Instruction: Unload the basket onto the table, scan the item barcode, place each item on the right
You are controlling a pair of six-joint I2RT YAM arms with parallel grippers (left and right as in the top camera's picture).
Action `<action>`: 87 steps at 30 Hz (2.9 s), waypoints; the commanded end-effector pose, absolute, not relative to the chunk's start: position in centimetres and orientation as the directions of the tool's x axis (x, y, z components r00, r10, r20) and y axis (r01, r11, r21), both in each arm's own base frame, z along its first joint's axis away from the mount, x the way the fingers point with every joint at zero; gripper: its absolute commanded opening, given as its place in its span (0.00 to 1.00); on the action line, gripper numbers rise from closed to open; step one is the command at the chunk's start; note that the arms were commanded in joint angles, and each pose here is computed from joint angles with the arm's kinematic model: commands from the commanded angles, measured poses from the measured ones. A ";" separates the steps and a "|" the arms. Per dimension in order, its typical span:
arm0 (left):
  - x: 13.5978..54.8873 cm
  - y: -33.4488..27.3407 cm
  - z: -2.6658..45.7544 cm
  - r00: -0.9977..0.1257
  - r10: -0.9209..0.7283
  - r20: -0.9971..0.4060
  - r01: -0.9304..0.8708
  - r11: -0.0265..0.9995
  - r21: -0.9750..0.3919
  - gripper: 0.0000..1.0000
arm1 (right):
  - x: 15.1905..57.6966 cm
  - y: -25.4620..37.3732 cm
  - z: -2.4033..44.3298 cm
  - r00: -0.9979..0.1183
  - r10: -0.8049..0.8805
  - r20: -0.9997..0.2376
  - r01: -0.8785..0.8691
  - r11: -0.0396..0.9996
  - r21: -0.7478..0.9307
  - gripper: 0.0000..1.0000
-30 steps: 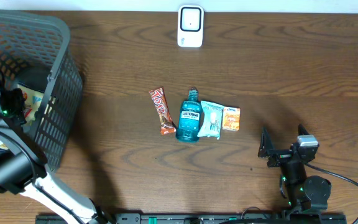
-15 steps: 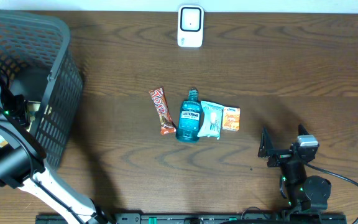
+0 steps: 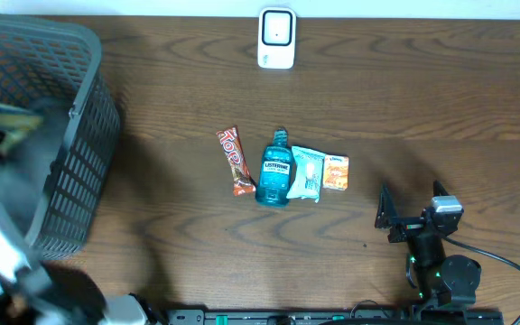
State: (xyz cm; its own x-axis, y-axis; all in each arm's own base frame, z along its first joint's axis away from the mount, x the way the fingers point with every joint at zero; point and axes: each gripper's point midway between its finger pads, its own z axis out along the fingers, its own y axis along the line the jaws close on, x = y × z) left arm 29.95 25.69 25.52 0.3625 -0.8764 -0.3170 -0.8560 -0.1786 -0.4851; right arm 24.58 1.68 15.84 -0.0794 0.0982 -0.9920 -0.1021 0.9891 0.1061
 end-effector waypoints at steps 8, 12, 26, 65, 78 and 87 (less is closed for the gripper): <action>28.9 18.6 41.6 0.219 -0.872 -0.438 -0.540 0.265 -0.799 0.07 | 24.6 1.8 15.8 -0.080 0.089 -0.993 -0.107 0.990 0.097 0.99; 28.9 13.0 45.4 0.058 -0.869 -0.491 -0.355 0.441 -0.824 0.07 | 24.6 1.8 15.8 -0.080 0.089 -0.993 -0.107 0.990 0.097 0.99; 32.1 -3.3 40.3 -0.510 -0.284 -0.812 0.010 0.942 -0.335 0.07 | 24.6 1.8 15.8 -0.080 0.089 -0.993 -0.107 0.990 0.097 0.99; 34.0 -9.2 3.8 -0.992 0.086 -0.094 0.074 0.989 0.125 0.07 | 24.6 1.8 15.8 -0.080 0.089 -0.993 -0.107 0.990 0.097 0.99; 33.1 -17.5 2.0 -0.924 0.319 -0.213 0.304 0.947 0.100 0.07 | 24.6 1.8 15.8 -0.080 0.089 -0.993 -0.107 0.990 0.097 0.99; 33.9 -17.8 3.0 -0.884 0.382 -0.269 0.331 0.919 0.216 0.55 | 24.6 1.8 15.8 -0.080 0.089 -0.993 -0.107 0.990 0.097 0.99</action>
